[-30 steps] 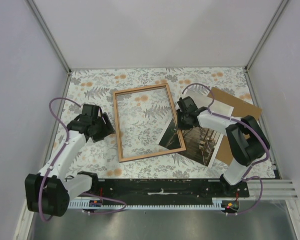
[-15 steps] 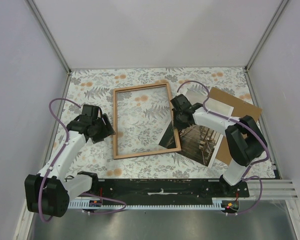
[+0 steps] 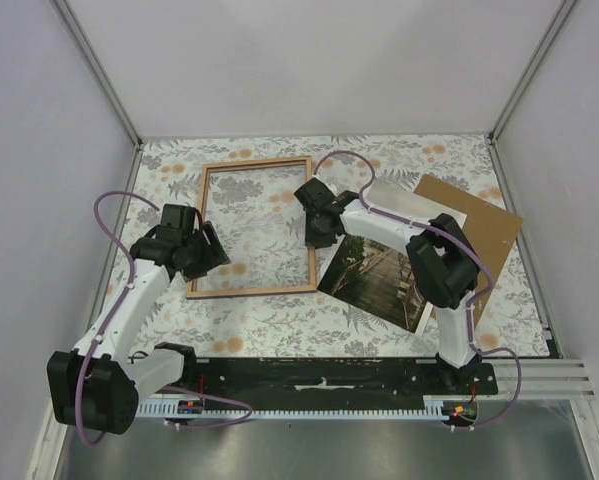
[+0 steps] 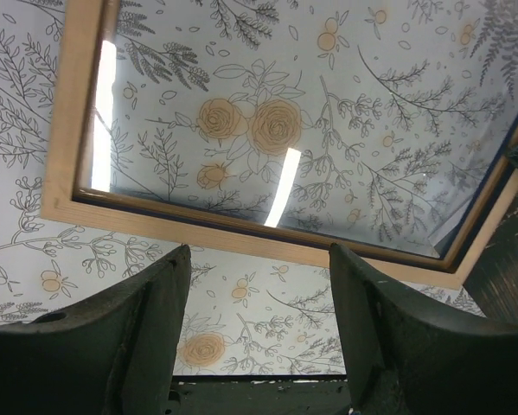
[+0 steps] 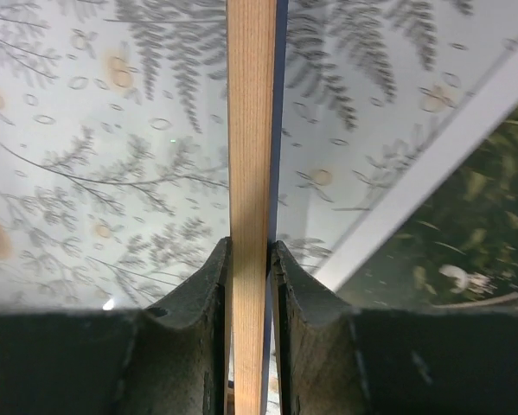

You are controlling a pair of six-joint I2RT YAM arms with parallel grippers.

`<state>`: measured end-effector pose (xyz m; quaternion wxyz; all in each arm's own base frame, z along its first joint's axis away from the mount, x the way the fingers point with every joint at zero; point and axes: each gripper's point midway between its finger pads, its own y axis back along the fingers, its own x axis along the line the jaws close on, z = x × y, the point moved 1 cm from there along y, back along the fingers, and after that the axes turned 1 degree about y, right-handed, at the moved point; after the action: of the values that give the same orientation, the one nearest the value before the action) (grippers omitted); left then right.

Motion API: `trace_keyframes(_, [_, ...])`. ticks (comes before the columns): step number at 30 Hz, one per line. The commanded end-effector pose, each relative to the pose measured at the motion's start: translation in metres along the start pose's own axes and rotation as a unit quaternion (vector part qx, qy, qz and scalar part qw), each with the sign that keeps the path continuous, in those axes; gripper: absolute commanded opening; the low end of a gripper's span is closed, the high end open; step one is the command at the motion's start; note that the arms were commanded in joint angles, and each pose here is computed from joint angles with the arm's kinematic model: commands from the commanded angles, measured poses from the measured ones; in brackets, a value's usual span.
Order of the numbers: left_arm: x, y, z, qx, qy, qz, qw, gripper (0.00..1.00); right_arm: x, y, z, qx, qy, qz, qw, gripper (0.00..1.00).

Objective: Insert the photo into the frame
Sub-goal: Move the frame body to the center of the board.

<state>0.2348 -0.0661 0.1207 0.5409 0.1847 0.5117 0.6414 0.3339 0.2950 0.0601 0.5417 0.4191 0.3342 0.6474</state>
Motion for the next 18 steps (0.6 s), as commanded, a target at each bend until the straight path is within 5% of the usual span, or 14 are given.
trace_keyframes(1, [-0.012,0.014,0.019,-0.032,-0.016,-0.017,0.999,0.72,0.042,0.001,0.022,-0.025,-0.025,0.027,0.999,0.14])
trace_keyframes(12, [-0.013,0.013,0.021,-0.035,-0.013,-0.019,0.999,0.72,0.069,-0.023,0.009,-0.015,-0.035,0.026,0.999,0.18])
trace_keyframes(18, [-0.016,0.01,0.014,-0.026,-0.022,-0.038,0.999,0.73,0.066,-0.014,0.013,-0.027,-0.029,0.023,0.999,0.55])
